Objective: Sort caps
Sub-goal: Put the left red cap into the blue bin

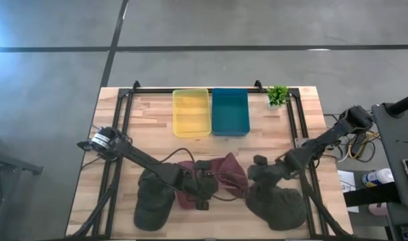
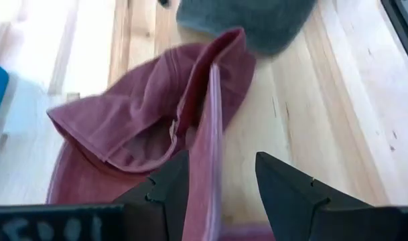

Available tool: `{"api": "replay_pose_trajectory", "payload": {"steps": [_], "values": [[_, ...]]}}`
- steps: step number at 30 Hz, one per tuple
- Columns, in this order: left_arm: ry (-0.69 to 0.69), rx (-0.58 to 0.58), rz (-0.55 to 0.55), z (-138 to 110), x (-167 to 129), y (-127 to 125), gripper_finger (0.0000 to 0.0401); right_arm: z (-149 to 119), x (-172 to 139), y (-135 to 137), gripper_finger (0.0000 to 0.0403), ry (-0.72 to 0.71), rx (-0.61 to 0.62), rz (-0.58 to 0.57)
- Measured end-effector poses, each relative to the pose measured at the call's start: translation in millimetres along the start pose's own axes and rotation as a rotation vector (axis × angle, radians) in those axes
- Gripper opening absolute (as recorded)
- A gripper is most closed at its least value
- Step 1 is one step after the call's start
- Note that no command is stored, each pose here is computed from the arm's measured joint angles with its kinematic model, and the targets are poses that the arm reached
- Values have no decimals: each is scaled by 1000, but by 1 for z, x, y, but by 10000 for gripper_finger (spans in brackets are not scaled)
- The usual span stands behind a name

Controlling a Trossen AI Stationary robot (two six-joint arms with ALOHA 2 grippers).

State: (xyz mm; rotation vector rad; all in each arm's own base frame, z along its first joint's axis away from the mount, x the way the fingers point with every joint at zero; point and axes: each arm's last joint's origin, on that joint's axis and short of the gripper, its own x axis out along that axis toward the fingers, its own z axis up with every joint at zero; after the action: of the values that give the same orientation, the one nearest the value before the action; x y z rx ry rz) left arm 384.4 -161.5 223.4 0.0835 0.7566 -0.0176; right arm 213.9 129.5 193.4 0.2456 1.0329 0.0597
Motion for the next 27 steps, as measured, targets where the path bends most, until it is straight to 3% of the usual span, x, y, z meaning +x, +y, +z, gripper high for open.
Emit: {"api": "replay_pose_trajectory", "payload": {"steps": [11, 21, 27], "values": [[79, 170, 33, -19, 28, -4, 165, -8, 36, 15, 219, 11, 77, -11], [83, 101, 10, -17, 33, 4, 165, -3, 37, 18, 219, -43, 109, 12], [-24, 51, -25, 9, 21, -2, 165, 2, 41, 16, 219, -92, 124, 1]]}}
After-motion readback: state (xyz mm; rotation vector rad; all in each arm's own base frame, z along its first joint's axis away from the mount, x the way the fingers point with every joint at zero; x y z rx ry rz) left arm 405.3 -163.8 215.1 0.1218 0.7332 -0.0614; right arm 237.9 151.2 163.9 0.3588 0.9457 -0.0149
